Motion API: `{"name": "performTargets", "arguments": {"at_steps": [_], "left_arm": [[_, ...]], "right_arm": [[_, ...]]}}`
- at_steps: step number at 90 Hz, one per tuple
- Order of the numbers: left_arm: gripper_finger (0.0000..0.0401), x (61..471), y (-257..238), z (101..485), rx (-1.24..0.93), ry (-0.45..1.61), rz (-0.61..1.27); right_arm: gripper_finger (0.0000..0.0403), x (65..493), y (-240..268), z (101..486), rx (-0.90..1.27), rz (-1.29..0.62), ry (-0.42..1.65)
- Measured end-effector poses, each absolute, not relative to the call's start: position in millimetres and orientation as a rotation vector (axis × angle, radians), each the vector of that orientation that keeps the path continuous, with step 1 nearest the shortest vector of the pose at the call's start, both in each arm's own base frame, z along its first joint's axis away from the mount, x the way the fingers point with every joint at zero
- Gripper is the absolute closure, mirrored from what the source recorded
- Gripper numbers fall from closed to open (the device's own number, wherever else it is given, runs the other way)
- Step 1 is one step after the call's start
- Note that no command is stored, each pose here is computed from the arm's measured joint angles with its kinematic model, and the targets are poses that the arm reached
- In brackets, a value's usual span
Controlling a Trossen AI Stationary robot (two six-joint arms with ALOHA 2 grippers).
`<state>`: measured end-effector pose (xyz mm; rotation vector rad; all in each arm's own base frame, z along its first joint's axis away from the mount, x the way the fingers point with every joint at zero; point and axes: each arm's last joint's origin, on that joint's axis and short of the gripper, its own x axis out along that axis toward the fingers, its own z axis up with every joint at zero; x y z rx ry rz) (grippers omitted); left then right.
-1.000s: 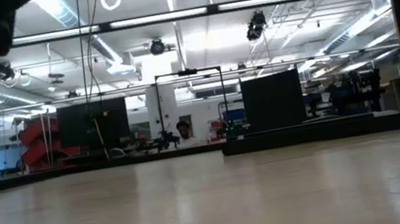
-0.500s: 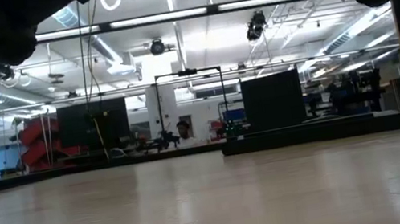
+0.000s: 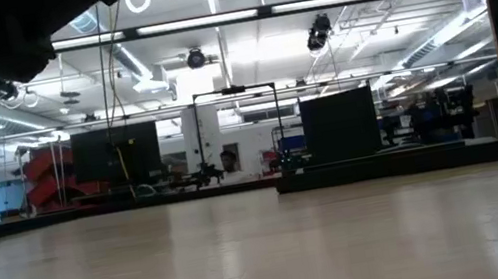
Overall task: Insert USB
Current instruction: Insert the white charger cable into the white charger adapter
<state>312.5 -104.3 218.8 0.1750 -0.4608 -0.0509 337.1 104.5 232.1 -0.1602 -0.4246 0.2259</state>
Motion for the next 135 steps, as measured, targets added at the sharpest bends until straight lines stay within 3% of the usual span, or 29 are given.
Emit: {"name": "performTargets", "arguments": {"at_steps": [36,42,59,97,135], "left_arm": [[0.027,313,-105,218,0.179,-0.449,-0.06],[0.0254,313,-104,218,0.175,-0.447,-0.052],[0.0201,313,-104,218,0.17,-0.446,-0.044],[0.02,310,-103,212,0.18,-0.423,-0.038],[0.0198,290,-104,205,0.18,-0.335,0.104]], "right_arm": [[0.0265,337,103,233,-0.159,0.235,-0.433],[0.0276,337,103,234,-0.158,0.232,-0.433],[0.0284,337,103,234,-0.146,0.217,-0.429],[0.0284,338,102,231,-0.137,0.206,-0.407],[0.0285,336,101,233,-0.125,0.138,-0.226]]}}
